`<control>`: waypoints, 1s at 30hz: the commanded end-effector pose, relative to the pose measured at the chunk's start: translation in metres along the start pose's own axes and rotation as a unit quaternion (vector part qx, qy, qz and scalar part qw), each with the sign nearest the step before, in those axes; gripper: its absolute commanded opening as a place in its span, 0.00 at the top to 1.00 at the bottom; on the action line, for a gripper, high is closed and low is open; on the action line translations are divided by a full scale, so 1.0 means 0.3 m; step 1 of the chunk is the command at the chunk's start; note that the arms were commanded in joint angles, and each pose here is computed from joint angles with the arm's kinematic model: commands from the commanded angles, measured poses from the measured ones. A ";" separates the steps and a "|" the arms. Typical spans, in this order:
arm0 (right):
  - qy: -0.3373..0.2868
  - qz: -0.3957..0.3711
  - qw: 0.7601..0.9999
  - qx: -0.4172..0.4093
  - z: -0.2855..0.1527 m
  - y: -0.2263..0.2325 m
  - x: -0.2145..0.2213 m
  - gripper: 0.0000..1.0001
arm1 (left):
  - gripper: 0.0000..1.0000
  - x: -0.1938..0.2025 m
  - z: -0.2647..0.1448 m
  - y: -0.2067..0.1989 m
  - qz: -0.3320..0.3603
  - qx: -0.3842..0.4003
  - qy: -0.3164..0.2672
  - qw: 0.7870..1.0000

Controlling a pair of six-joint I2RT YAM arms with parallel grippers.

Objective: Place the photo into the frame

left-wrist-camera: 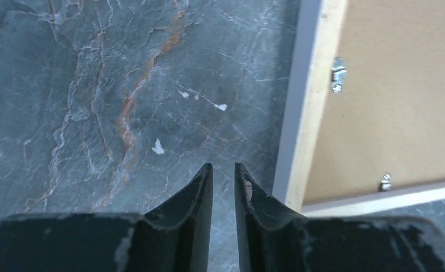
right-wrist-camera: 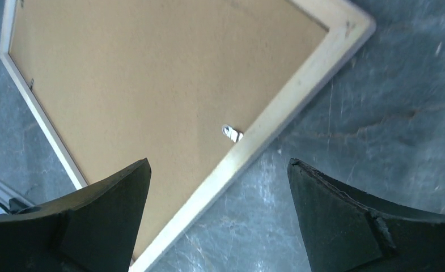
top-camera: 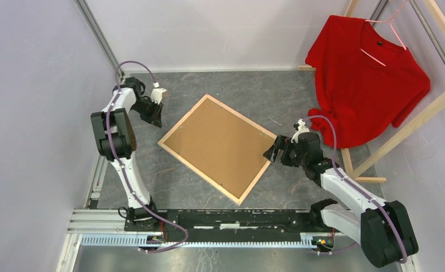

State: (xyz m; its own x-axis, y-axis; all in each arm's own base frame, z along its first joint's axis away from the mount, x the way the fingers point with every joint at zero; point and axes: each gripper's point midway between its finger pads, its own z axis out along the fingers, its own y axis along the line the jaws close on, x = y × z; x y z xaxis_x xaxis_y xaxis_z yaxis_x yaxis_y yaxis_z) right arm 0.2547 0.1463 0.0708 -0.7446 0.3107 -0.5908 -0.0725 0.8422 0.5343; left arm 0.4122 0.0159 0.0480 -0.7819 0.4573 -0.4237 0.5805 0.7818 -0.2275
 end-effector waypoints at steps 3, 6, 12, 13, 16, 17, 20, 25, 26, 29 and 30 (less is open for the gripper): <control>0.034 0.033 0.998 -0.031 0.012 0.004 0.096 0.02 | 0.75 0.047 0.092 0.022 -0.026 -0.011 0.026 0.999; 0.035 0.034 0.998 -0.031 0.035 -0.004 0.099 0.02 | 0.77 0.085 0.109 -0.020 -0.022 0.011 0.033 0.999; 0.021 0.008 1.000 -0.014 0.113 0.002 0.003 0.02 | 0.78 0.168 0.114 -0.197 -0.004 0.081 0.036 0.996; 0.019 0.001 1.000 -0.008 0.129 0.003 -0.022 0.02 | 0.78 0.184 0.117 -0.236 0.003 0.091 0.040 0.995; 0.006 -0.027 1.000 0.008 0.181 0.017 -0.120 0.02 | 0.78 0.229 0.121 -0.344 0.020 0.120 0.049 0.991; 0.007 -0.032 0.999 0.021 0.201 0.006 -0.140 0.02 | 0.78 0.238 0.121 -0.377 0.024 0.130 0.049 0.990; 0.005 -0.040 0.998 0.044 0.249 -0.011 -0.205 0.02 | 0.78 0.260 0.119 -0.462 0.034 0.155 0.049 0.986; -0.025 -0.037 0.992 0.118 0.239 -0.090 -0.297 0.02 | 0.76 0.271 0.113 -0.522 0.030 0.178 0.040 0.983; -0.038 -0.033 0.990 0.133 0.222 -0.106 -0.312 0.02 | 0.76 0.267 0.112 -0.521 0.030 0.177 0.040 0.983; -0.087 -0.028 0.984 0.151 0.151 -0.105 -0.367 0.02 | 0.72 0.250 0.095 -0.512 0.032 0.176 0.034 0.983; -0.104 -0.030 0.983 0.145 0.125 -0.089 -0.386 0.02 | 0.69 0.244 0.079 -0.512 0.031 0.181 0.029 0.982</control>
State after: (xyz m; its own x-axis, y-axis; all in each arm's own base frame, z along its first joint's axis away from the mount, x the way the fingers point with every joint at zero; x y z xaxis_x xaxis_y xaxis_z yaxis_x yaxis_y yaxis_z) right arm 0.3563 0.1194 0.0513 -0.7294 0.2711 -0.6280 0.0745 0.9441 0.3210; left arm 0.2684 -0.0731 0.0170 -0.7658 0.5474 -0.3375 0.6407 0.6048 -0.4730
